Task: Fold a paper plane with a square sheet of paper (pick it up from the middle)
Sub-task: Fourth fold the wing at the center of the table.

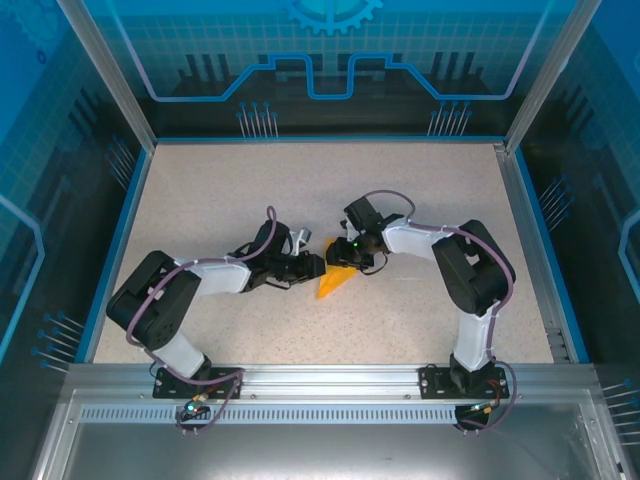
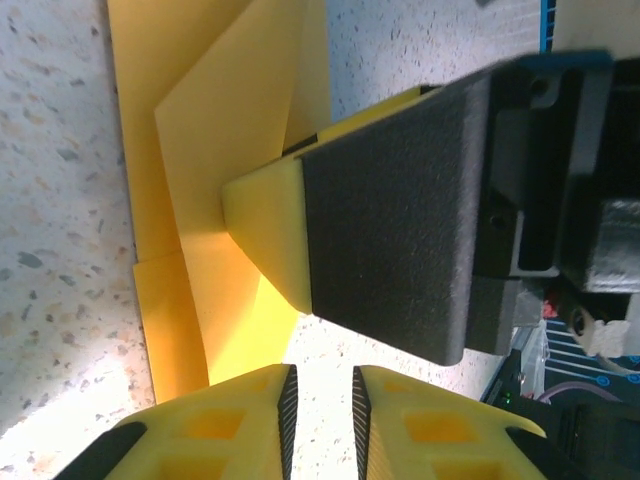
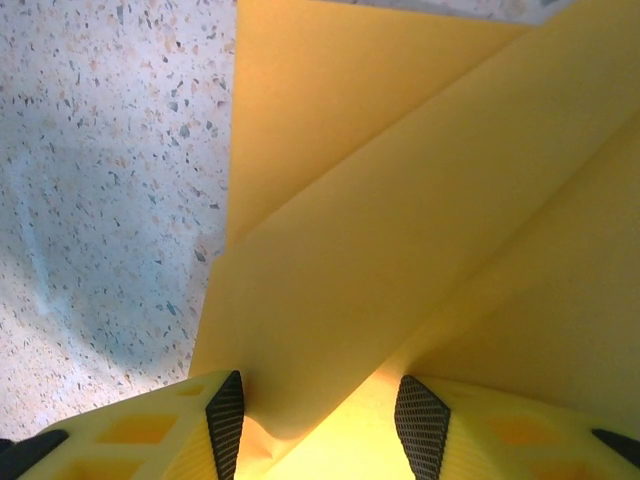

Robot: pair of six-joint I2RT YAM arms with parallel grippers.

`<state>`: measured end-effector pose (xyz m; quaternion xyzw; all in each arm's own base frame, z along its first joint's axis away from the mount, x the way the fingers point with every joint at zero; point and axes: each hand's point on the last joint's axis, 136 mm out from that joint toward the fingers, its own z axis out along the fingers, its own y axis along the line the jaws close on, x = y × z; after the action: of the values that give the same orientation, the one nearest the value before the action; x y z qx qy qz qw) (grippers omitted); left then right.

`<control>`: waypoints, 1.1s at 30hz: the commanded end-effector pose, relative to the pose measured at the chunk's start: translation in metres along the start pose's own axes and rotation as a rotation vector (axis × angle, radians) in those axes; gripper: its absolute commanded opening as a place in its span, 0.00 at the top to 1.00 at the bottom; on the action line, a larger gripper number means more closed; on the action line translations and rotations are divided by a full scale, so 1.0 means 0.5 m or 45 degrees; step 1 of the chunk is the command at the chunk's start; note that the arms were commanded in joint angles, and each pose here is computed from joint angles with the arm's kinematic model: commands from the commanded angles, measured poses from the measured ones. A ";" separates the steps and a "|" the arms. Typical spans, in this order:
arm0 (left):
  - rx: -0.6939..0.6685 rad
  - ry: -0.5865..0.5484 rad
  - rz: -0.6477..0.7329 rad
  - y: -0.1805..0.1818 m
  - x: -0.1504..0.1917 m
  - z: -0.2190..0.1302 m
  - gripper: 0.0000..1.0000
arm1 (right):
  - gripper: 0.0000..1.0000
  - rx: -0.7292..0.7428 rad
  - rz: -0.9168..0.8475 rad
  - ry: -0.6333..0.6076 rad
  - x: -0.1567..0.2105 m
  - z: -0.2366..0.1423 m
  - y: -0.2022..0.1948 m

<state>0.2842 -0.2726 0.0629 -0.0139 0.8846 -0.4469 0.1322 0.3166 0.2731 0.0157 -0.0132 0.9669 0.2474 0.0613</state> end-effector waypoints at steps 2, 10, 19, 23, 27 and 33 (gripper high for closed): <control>0.001 0.079 0.019 0.000 0.019 0.011 0.76 | 0.48 0.260 0.058 0.208 0.096 0.066 -0.118; -0.019 0.114 -0.012 0.019 0.028 0.026 0.80 | 0.47 0.280 0.073 0.234 0.102 0.074 -0.126; -0.040 0.139 -0.037 0.033 0.035 0.038 0.81 | 0.48 0.303 0.091 0.248 0.107 0.078 -0.133; -0.040 0.142 -0.039 0.034 0.035 0.040 0.81 | 0.48 0.322 0.101 0.253 0.109 0.078 -0.140; -0.043 0.141 -0.046 0.035 0.035 0.040 0.80 | 0.48 0.339 0.109 0.263 0.111 0.081 -0.145; -0.064 0.138 -0.048 0.040 0.034 0.040 0.80 | 0.49 0.376 0.118 0.269 0.114 0.081 -0.153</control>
<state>0.2768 -0.2754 0.0319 -0.0155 0.8997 -0.4275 0.0872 0.3162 0.2728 0.0114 -0.0065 0.9718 0.2327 0.0377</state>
